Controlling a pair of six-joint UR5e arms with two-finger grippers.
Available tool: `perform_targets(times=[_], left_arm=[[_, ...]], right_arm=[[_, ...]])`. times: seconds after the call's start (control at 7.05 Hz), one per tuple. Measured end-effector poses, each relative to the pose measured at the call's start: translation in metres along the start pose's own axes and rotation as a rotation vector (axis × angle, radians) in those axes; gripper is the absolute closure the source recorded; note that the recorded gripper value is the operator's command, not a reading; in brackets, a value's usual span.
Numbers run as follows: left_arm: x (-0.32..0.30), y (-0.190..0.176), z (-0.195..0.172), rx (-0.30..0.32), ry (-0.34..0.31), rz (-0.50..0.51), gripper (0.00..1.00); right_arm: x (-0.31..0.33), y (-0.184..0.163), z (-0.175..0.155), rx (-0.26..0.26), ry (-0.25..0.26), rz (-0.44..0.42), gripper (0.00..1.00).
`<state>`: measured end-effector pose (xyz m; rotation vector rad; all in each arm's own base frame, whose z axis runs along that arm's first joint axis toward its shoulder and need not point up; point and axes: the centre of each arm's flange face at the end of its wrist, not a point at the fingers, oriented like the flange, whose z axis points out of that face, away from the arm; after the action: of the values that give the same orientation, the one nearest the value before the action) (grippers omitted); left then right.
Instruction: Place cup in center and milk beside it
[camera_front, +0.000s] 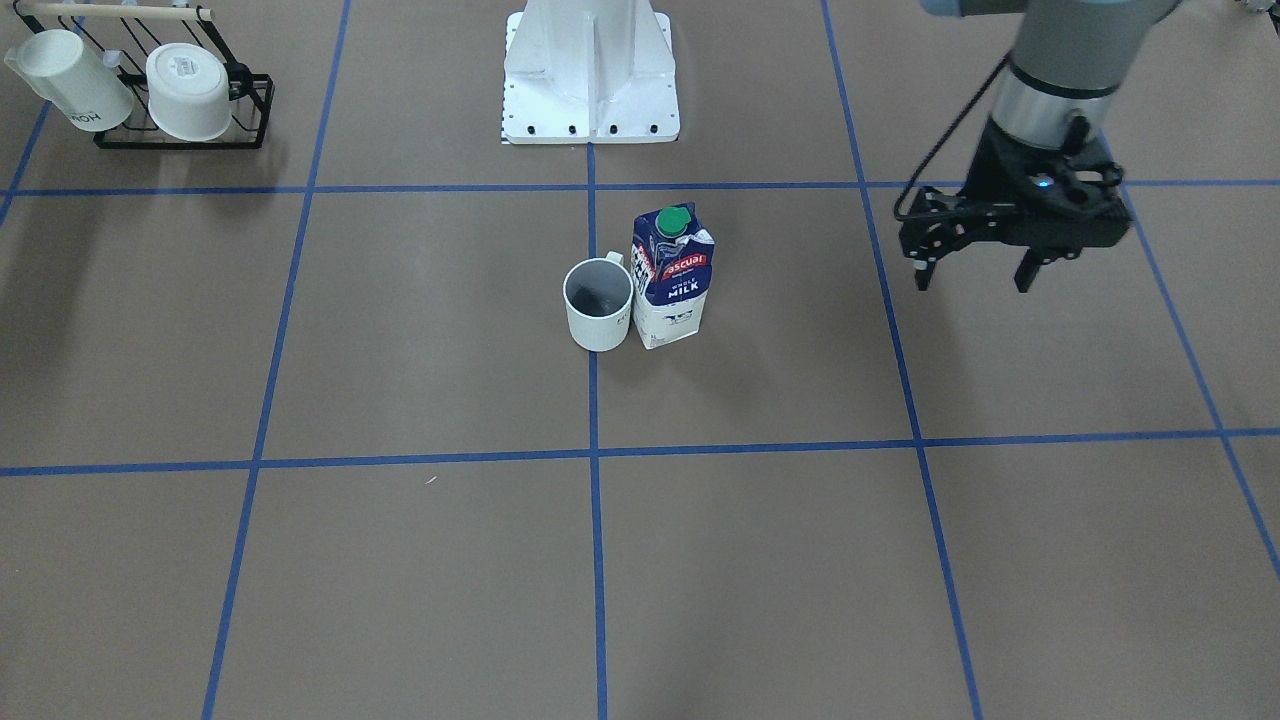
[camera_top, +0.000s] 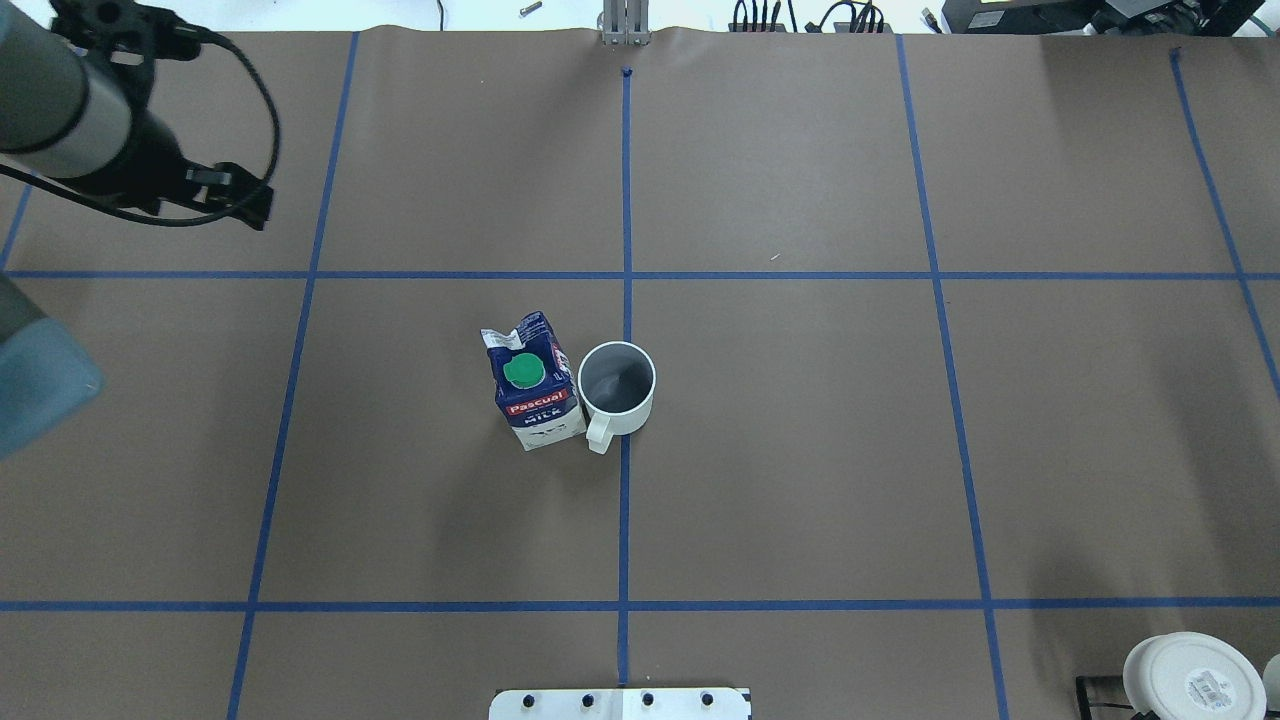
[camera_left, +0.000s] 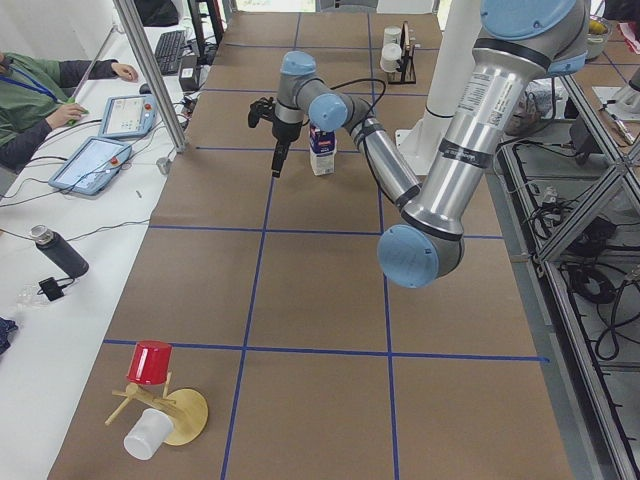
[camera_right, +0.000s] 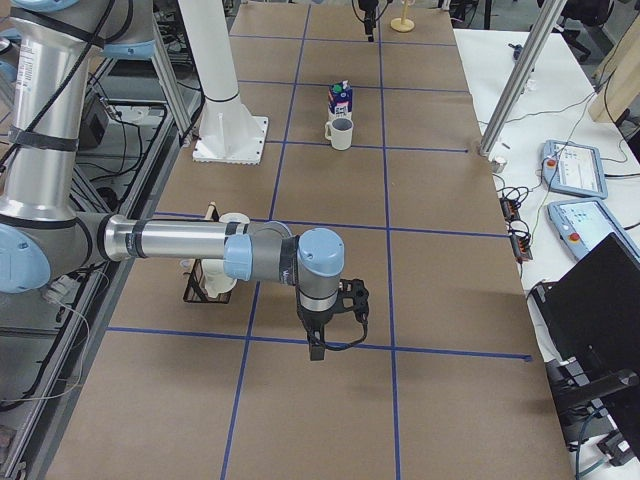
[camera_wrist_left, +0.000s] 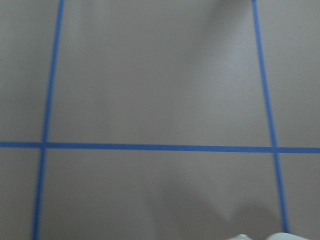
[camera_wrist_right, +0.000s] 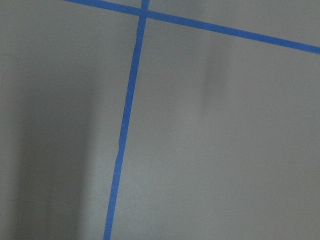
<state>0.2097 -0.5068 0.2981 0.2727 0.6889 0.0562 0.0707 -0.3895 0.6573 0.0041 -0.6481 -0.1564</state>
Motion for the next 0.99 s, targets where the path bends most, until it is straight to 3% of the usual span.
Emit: perform_targets(times=[0.28,0.43,0.71,0.99], left_arm=[[-0.159,0.010,0.003,-0.095,0.009,0.096,0.02],[-0.241,0.028,0.016,-0.146,0.001,0.084,0.02],[-0.376,0.058,0.041,-0.172,-0.019,-0.036,0.02],[-0.433,0.105,0.075,-0.174,-0.006,-0.061,0.02]], right_arm=[[0.004,0.002,0.006,-0.012,-0.002,0.009,0.00],[0.003,0.002,0.004,-0.008,-0.002,0.006,0.00],[-0.004,-0.004,-0.004,0.011,-0.014,-0.004,0.00],[-0.008,-0.016,-0.010,0.028,-0.021,-0.015,0.00]])
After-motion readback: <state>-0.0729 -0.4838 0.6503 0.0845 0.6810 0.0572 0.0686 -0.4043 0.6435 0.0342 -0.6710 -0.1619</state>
